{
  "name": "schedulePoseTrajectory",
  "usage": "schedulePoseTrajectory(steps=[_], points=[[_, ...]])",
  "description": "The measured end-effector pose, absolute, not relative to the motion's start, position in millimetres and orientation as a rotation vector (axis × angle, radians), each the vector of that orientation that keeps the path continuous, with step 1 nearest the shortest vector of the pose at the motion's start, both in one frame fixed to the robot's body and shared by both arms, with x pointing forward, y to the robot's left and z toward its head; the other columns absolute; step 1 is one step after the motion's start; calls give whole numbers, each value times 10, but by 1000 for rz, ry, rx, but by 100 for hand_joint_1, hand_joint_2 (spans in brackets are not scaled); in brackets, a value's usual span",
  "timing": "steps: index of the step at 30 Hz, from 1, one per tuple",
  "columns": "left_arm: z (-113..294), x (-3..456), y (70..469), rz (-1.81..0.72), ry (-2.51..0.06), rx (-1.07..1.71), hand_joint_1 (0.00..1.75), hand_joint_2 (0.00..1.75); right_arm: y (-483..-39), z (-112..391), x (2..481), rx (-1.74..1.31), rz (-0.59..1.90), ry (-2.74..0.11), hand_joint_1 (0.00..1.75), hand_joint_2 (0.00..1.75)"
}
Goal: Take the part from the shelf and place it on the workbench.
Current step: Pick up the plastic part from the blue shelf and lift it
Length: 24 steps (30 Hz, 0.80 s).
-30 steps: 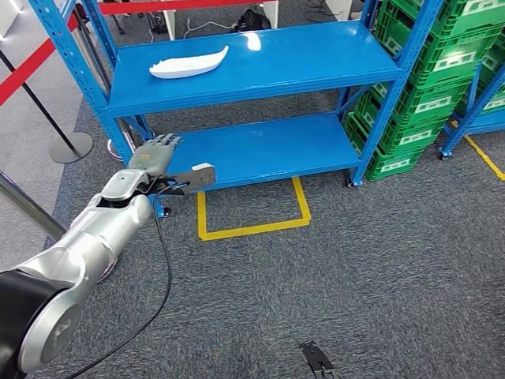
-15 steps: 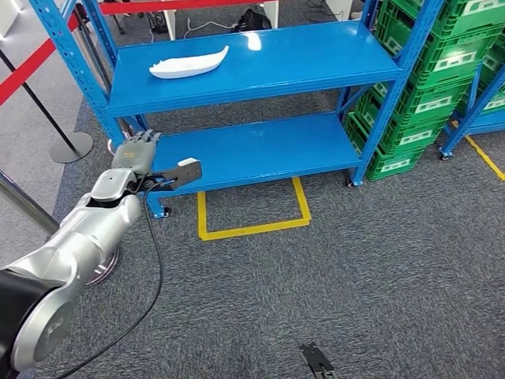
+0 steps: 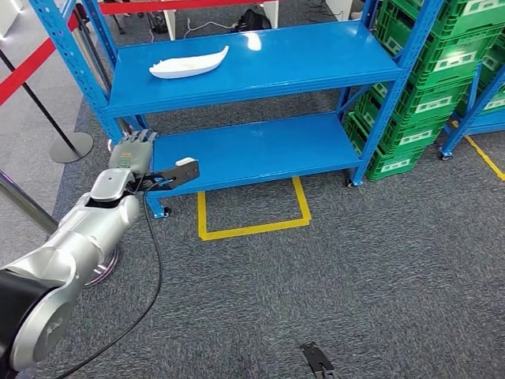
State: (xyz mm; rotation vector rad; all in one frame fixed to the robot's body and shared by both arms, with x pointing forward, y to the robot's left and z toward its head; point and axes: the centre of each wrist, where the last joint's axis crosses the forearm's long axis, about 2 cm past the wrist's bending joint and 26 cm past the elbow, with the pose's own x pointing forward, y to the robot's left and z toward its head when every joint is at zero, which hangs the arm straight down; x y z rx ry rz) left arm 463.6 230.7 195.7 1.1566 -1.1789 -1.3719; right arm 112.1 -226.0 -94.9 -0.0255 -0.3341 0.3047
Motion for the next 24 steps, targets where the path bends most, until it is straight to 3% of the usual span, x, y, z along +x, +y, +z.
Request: schedulePoseTrajectory(steps=[24], points=[[1949,4637,2320,-1348,-1146,1141,0,0,-2267,-960,1079,-29,287,-324,0,175]])
